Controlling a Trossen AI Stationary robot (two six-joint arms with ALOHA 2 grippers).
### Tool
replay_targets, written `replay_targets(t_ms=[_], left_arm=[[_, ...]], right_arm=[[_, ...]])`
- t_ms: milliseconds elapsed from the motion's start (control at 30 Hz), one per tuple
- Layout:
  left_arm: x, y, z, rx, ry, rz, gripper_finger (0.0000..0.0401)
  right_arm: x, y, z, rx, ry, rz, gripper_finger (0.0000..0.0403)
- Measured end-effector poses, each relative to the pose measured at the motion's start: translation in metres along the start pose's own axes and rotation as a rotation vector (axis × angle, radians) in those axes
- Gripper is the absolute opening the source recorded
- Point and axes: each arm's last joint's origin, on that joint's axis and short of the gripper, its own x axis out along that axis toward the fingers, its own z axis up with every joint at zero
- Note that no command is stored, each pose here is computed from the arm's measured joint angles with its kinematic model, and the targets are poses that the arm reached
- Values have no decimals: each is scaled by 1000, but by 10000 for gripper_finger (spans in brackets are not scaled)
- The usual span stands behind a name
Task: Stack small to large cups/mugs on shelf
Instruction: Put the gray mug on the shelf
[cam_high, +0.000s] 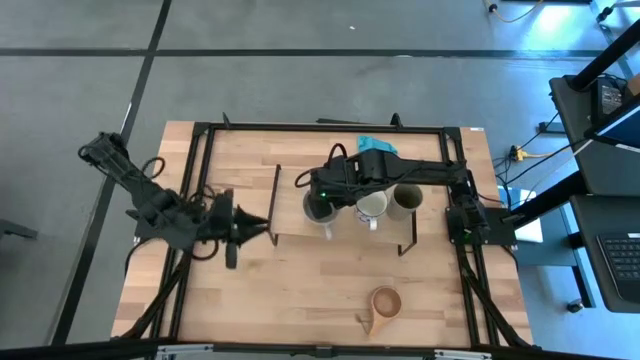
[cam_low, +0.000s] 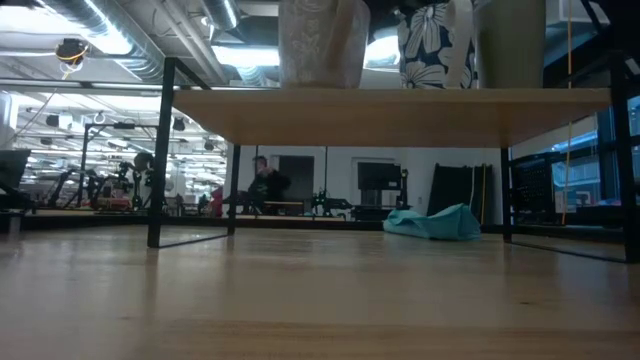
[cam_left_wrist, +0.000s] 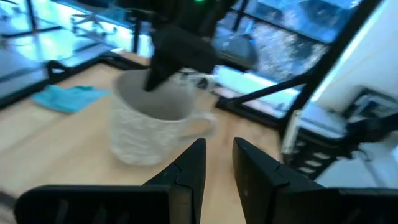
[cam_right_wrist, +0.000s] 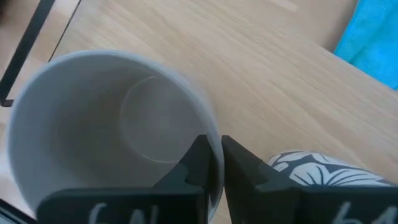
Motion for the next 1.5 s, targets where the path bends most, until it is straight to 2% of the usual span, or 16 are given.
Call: replay_targets(t_ms=[167,400,500,767,1233,1500], left_arm=[[8,18,-2,11,96,67,75],[17,26,0,32,121,97,75],[20,29,1,27,151,72,75],[28,26,-4,29,195,43,75],[42,22,-16,98,243,67,75],[53,24,-15,147,239,59,75]], right_arm=[[6,-2,1,6,26,-19,47],[6,-1,1,-3,22,-17,30],[6,-1,1,-8,20,-19,31],[6,-1,1,-27,9,-22,66],[-6,-3,3,-32,0,15,69],[-28,-14,6,-28,-117,21,68]])
